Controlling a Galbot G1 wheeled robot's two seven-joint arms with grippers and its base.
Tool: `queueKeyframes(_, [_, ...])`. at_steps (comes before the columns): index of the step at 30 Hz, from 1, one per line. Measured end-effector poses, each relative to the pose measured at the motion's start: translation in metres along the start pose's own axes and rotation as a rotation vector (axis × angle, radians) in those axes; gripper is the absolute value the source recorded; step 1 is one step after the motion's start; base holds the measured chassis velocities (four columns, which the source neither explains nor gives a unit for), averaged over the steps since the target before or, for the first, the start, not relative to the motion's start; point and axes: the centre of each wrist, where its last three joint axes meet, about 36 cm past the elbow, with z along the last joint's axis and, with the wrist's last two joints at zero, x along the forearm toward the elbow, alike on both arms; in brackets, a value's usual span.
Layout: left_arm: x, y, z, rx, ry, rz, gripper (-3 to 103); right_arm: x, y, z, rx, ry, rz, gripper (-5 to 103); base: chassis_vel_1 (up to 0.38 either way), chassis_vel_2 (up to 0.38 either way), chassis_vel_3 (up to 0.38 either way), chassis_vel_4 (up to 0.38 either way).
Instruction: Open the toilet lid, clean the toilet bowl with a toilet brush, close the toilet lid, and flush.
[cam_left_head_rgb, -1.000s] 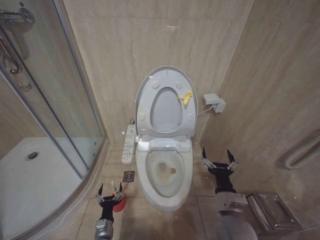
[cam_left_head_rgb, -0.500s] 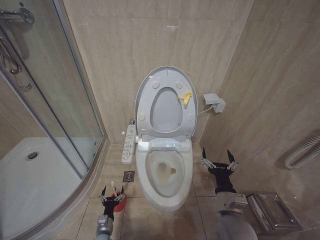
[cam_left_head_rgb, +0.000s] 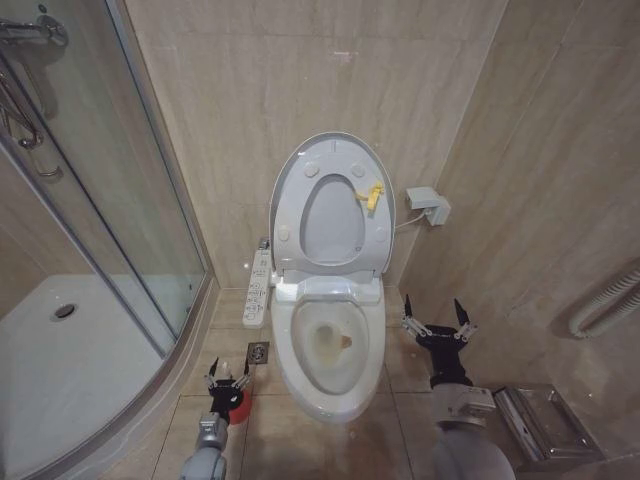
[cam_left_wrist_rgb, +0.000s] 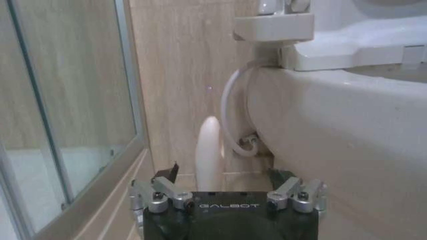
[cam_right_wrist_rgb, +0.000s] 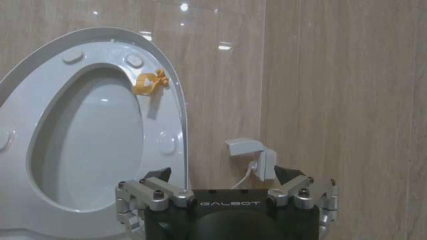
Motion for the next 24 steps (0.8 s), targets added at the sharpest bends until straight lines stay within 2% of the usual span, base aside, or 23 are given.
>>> queueKeyframes(1, [0.002, -0.001, 0.001, 0.001, 0.0, 0.003, 89, 0.0, 0.0, 0.0, 0.0, 0.0, 0.0, 100, 0.0, 0.0, 0.0, 0.0])
queueKeyframes(8, [0.007, 0.002, 0.005, -0.001, -0.003, 0.003, 89, 0.0, 0.0, 0.0, 0.0, 0.0, 0.0, 100, 0.0, 0.0, 0.0, 0.0])
queueKeyframes(9, [0.007, 0.005, 0.005, -0.003, -0.004, 0.003, 64, 0.0, 0.0, 0.0, 0.0, 0.0, 0.0, 100, 0.0, 0.0, 0.0, 0.0])
queueKeyframes(15, [0.005, 0.011, 0.007, -0.008, -0.013, 0.013, 64, 0.0, 0.0, 0.0, 0.0, 0.0, 0.0, 100, 0.0, 0.0, 0.0, 0.0])
queueKeyframes(16, [0.005, 0.011, 0.007, -0.008, -0.016, 0.018, 38, 0.0, 0.0, 0.0, 0.0, 0.0, 0.0, 100, 0.0, 0.0, 0.0, 0.0])
queueKeyframes(23, [0.01, 0.007, 0.007, 0.0, -0.029, 0.03, 38, 0.0, 0.0, 0.0, 0.0, 0.0, 0.0, 100, 0.0, 0.0, 0.0, 0.0])
queueKeyframes(24, [0.011, 0.006, 0.007, 0.002, -0.033, 0.031, 20, 0.0, 0.0, 0.0, 0.0, 0.0, 0.0, 100, 0.0, 0.0, 0.0, 0.0])
